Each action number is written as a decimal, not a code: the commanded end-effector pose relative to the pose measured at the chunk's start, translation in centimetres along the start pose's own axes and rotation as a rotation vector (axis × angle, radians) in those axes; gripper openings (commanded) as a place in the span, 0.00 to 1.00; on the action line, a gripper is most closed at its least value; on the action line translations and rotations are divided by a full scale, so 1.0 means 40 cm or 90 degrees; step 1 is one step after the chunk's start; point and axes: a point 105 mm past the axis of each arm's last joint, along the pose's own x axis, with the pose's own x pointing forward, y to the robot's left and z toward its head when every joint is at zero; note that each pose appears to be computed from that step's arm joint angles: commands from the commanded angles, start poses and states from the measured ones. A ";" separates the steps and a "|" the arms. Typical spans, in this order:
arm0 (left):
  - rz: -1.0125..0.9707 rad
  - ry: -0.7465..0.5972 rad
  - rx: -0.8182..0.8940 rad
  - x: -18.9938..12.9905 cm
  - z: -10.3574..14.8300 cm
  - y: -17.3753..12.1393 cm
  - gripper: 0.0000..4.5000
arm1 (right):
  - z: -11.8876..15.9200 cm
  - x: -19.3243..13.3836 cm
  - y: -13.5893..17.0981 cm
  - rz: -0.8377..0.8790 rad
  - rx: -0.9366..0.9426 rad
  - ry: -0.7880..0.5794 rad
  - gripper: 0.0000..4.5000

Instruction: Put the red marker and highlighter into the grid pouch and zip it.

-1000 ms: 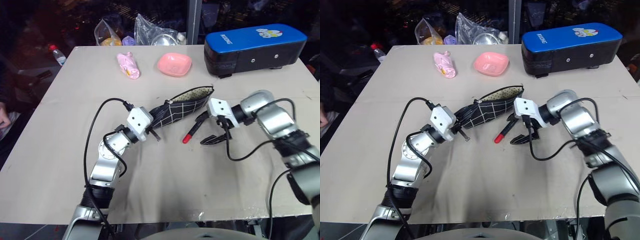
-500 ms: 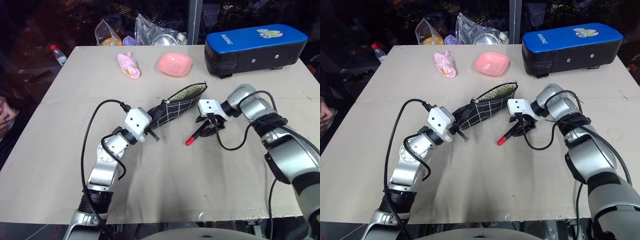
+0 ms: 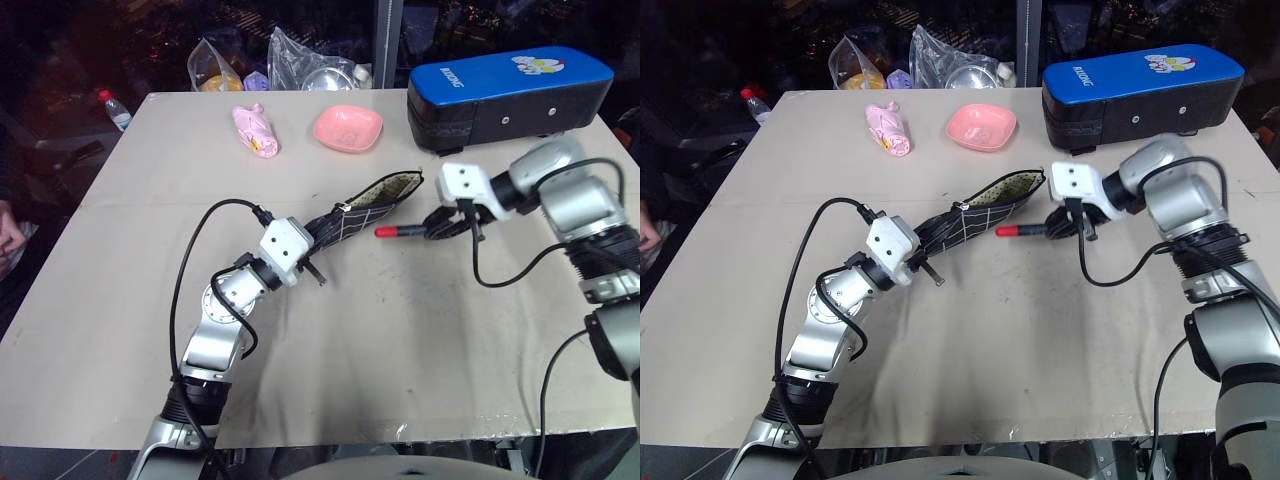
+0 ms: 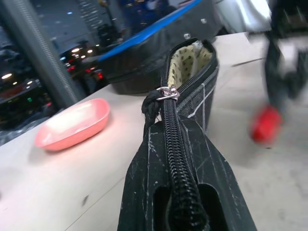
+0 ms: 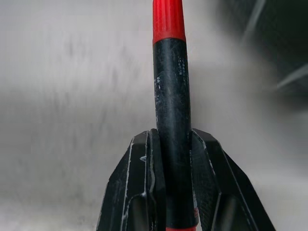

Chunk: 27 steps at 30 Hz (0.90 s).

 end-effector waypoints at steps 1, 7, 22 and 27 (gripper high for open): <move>-0.005 -0.017 0.017 0.007 0.015 0.004 0.00 | 0.101 -0.096 -0.032 -0.098 -0.077 -0.023 0.06; -0.015 -0.026 0.013 0.022 0.014 -0.001 0.00 | 0.110 -0.141 -0.082 -0.209 -0.224 0.117 0.06; -0.017 -0.033 0.019 0.035 0.012 0.001 0.00 | 0.165 0.018 -0.110 -0.157 -0.495 0.188 0.06; -0.010 -0.037 0.017 0.036 0.016 -0.003 0.00 | 0.186 0.058 -0.115 -0.159 -0.527 0.161 0.06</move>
